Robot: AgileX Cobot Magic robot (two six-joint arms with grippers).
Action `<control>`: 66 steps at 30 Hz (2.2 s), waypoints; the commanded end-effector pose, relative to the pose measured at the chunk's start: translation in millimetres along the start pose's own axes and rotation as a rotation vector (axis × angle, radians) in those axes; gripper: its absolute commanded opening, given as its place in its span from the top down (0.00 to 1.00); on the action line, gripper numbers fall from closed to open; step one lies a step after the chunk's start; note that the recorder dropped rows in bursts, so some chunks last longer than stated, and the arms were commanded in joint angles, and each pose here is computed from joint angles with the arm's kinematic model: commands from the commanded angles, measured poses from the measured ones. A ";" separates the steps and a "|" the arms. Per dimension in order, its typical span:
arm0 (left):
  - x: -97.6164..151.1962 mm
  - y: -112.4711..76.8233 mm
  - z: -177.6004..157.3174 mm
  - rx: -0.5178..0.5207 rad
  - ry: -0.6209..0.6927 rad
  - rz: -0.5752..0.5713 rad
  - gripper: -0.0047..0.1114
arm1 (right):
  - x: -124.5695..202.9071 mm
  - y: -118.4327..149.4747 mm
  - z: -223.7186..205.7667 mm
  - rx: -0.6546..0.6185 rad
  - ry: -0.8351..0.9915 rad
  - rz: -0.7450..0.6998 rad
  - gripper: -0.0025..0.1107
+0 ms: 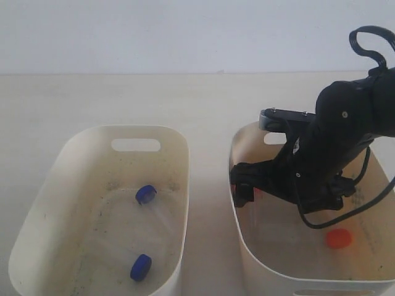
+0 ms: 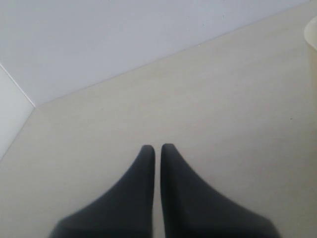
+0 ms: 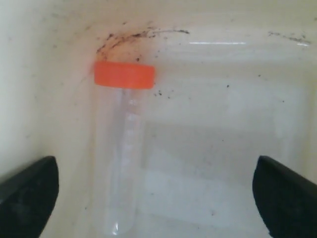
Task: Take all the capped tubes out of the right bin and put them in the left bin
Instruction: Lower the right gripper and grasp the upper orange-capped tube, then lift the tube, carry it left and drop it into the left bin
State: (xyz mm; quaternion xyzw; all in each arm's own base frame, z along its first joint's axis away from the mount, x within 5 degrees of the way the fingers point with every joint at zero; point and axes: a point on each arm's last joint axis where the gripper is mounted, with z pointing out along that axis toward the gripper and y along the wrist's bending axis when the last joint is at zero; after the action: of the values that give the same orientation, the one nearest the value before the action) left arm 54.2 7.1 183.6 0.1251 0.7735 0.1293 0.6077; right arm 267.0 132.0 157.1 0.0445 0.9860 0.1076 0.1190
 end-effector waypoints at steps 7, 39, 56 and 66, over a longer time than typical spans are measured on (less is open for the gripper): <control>-1.5 0.1 -0.3 0.005 -0.008 -0.011 0.92 | -7.4 6.3 29.9 -0.038 -0.051 0.074 0.05; -1.5 0.1 -0.3 0.005 -0.008 -0.011 0.92 | -1.2 2.5 52.1 -0.013 0.019 0.133 0.88; -1.5 0.1 -0.3 0.005 -0.008 -0.011 0.92 | 6.3 9.1 -9.5 -0.053 0.056 0.046 0.98; -1.5 0.1 -0.3 0.005 -0.008 -0.011 0.92 | 17.8 12.7 -103.3 -0.193 -0.127 -0.008 0.98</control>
State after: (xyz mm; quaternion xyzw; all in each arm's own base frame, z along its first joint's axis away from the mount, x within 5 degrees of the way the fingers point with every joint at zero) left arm 54.2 7.1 183.6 0.1251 0.7735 0.1293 0.6077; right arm 236.8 130.7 228.2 0.0468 0.9706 0.1800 0.1531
